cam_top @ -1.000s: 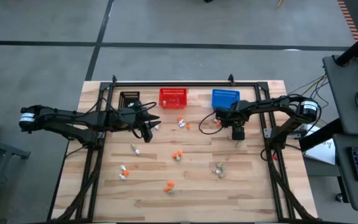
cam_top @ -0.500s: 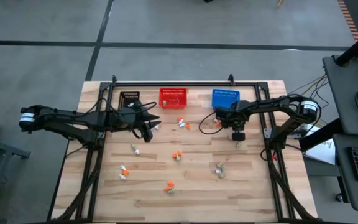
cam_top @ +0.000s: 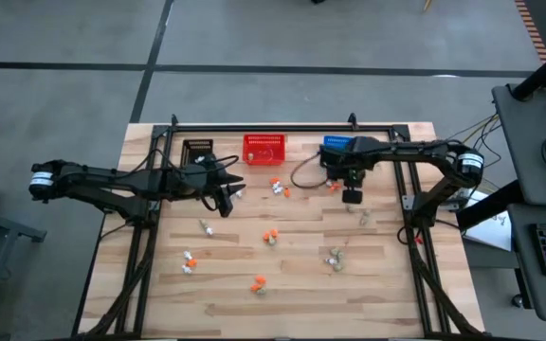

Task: Sort Halloween decoration
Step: Put the orange skeleton toy into the blue bin

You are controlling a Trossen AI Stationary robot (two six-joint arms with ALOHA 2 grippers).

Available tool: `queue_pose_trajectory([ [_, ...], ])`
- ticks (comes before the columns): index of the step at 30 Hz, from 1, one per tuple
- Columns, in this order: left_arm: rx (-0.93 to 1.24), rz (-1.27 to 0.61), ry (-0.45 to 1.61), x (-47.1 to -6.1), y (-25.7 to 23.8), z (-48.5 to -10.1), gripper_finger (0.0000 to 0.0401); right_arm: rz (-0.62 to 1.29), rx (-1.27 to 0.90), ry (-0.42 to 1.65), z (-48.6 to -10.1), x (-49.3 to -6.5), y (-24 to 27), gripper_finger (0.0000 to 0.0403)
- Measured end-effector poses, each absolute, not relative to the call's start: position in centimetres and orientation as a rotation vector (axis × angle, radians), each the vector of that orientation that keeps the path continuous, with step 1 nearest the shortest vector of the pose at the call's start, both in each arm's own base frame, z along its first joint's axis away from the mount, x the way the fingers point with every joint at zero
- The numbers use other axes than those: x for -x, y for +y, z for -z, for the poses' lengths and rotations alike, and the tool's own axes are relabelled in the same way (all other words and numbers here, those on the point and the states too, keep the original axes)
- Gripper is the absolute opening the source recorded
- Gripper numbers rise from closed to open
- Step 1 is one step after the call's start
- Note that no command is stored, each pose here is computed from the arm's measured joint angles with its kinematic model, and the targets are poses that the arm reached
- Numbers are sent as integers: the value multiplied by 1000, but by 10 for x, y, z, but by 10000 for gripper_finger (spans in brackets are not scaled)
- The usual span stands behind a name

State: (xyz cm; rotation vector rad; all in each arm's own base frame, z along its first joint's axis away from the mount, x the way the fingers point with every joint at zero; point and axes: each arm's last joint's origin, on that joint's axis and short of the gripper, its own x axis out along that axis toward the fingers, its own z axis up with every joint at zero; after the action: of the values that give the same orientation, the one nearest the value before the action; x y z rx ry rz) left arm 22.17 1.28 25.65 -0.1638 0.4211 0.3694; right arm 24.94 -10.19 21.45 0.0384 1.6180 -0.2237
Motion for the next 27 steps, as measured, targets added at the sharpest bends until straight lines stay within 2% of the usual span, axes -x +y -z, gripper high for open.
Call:
queue_pose_trajectory([
  [6, 160, -369, 421, -222, 13, -257, 87, 288, -6, 1430, -264, -273, -125, 12],
  [11, 159, -368, 412, -222, 13, -257, 87, 322, -3, 1393, -277, -287, -154, 12],
  [18, 158, -368, 413, -222, 13, -257, 87, 327, -41, 1491, -256, -294, -203, 12],
  [23, 158, -368, 414, -222, 13, -257, 87, 314, -133, 1624, -230, -281, -227, 12],
  [27, 158, -368, 415, -222, 13, -257, 87, 333, -186, 1656, -222, -268, -241, 12],
])
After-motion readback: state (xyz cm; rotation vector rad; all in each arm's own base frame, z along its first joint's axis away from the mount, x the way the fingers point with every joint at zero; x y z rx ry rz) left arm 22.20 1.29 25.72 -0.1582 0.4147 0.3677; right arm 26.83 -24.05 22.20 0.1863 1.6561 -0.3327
